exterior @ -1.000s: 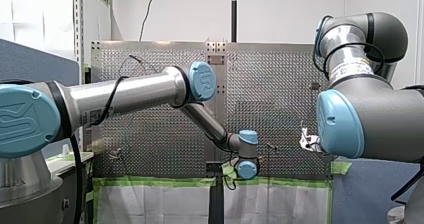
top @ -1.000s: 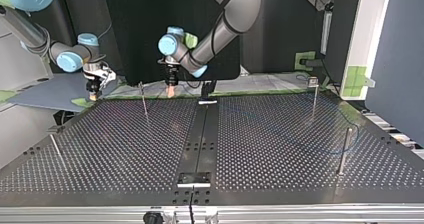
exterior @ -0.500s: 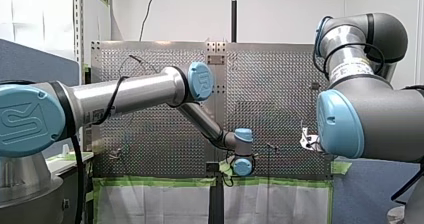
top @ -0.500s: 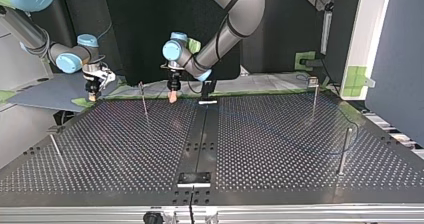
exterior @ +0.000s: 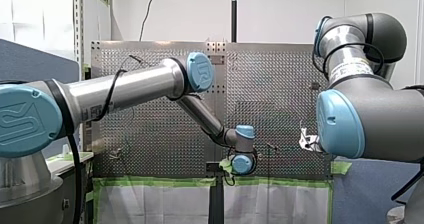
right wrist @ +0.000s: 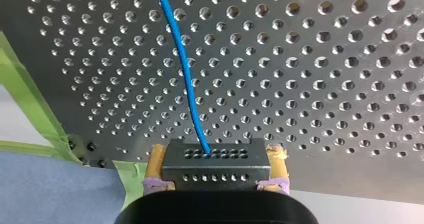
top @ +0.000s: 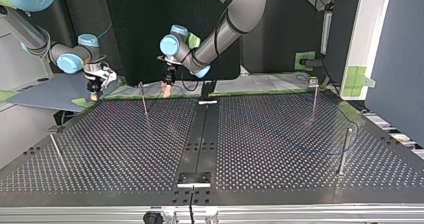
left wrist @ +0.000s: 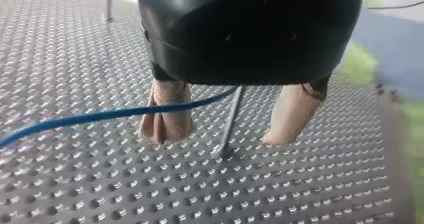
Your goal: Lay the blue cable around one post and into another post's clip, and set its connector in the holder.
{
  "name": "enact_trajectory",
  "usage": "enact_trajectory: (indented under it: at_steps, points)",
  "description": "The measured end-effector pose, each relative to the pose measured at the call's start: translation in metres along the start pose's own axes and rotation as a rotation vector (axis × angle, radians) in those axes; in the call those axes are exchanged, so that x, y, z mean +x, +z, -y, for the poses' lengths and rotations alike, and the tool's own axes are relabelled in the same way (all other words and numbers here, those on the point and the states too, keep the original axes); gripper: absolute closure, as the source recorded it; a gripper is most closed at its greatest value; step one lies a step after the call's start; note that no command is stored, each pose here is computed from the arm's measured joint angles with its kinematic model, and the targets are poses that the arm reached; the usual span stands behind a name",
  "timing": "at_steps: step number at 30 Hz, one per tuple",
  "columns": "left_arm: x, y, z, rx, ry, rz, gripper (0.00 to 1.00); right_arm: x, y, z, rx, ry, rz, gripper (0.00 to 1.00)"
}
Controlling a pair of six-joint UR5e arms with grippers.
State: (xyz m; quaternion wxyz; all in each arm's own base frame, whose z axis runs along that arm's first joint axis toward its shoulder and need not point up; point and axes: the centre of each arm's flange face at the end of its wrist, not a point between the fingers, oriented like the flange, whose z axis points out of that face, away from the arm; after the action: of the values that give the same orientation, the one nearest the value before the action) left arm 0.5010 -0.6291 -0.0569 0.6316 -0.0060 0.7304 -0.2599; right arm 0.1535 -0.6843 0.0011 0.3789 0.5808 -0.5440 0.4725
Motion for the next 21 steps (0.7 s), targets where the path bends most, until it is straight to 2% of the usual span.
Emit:
enact_trajectory:
  at_steps: [6,13,15,21]
  points:
    - [-0.009,-0.014,0.005,0.026,0.072,-0.063,0.0,-0.002,-0.001,0.0,0.0,0.002,0.015,1.0]
    - [-0.03,-0.027,0.013,0.043,0.137,-0.062,0.0,-0.003,-0.003,0.001,0.001,0.004,0.03,1.0]
    - [-0.029,-0.032,0.012,0.043,0.157,-0.075,0.0,-0.003,-0.003,0.0,0.001,0.004,0.032,1.0]
    - [-0.011,-0.056,0.004,0.036,0.24,-0.156,0.0,-0.003,-0.003,0.0,0.0,0.005,0.035,1.0]
